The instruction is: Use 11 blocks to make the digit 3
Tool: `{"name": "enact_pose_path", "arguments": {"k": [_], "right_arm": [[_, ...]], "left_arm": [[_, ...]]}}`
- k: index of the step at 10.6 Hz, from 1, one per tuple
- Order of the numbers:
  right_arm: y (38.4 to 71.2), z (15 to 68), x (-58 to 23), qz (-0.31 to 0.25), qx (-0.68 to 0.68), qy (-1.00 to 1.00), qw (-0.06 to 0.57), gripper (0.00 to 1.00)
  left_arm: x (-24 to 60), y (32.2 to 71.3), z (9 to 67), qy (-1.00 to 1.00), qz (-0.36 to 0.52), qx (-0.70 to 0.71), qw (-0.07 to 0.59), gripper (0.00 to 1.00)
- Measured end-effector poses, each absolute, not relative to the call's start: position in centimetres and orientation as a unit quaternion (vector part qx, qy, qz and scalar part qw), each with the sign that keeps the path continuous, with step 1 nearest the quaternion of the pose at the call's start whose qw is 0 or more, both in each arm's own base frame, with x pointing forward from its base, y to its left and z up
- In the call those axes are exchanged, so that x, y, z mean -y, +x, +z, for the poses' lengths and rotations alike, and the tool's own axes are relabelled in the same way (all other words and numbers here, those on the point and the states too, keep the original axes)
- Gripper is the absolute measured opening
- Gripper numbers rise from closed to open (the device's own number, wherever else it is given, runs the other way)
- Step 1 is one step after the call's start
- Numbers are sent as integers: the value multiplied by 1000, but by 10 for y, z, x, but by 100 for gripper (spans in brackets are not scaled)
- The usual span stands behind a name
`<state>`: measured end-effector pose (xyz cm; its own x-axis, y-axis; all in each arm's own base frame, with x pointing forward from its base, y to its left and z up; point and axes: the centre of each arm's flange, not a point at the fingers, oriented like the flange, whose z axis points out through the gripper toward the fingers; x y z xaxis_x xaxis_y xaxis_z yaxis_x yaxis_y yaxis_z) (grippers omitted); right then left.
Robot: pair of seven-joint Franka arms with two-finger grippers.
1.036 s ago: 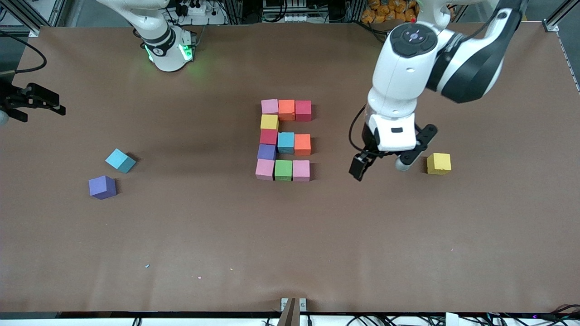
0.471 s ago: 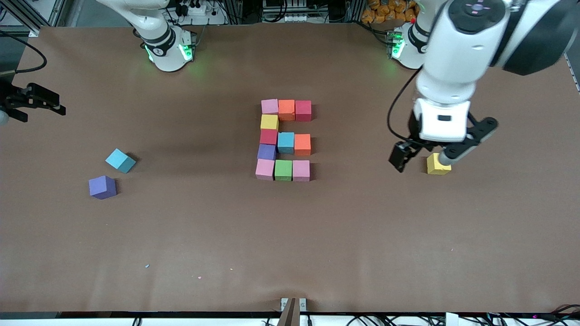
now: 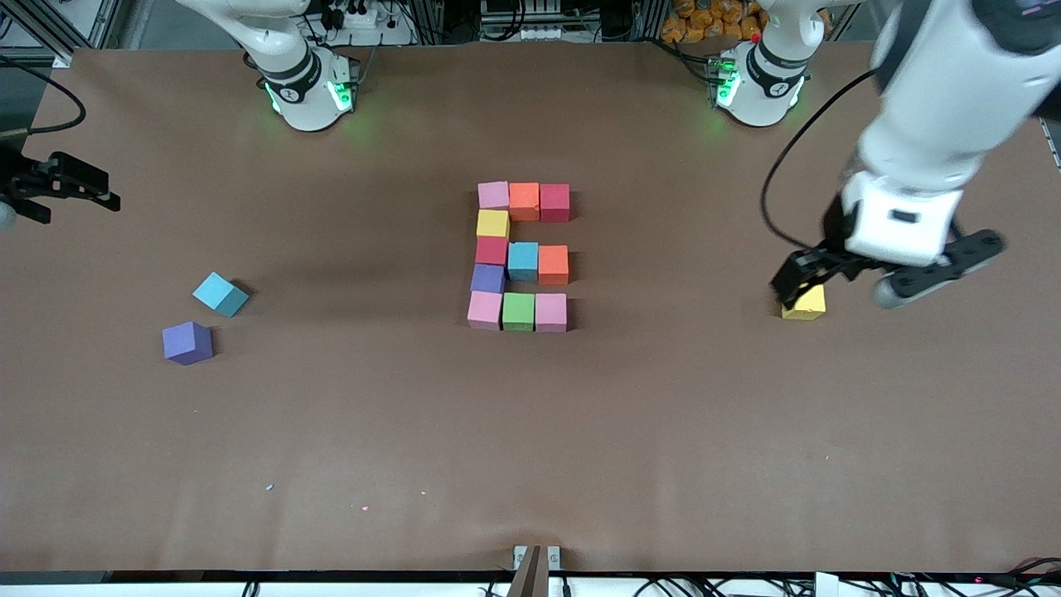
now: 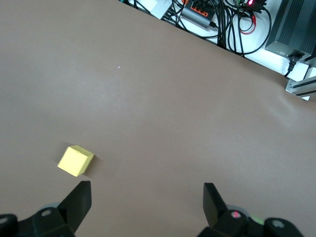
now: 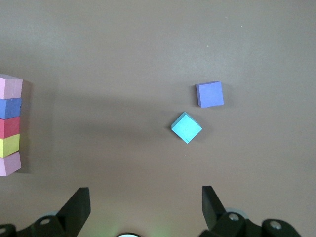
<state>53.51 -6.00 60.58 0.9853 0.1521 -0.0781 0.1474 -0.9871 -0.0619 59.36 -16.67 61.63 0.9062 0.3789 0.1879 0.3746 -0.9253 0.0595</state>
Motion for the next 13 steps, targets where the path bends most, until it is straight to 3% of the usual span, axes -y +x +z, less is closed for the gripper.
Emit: {"name": "enact_pose_path", "arguments": {"k": [3, 13], "right_arm": [[535, 606, 60, 41, 75, -996, 28, 100], [535, 606, 60, 41, 75, -996, 28, 100]], "left_arm": [[119, 581, 643, 983, 82, -161, 22, 100], [86, 558, 652, 997, 50, -50, -7, 100]]}}
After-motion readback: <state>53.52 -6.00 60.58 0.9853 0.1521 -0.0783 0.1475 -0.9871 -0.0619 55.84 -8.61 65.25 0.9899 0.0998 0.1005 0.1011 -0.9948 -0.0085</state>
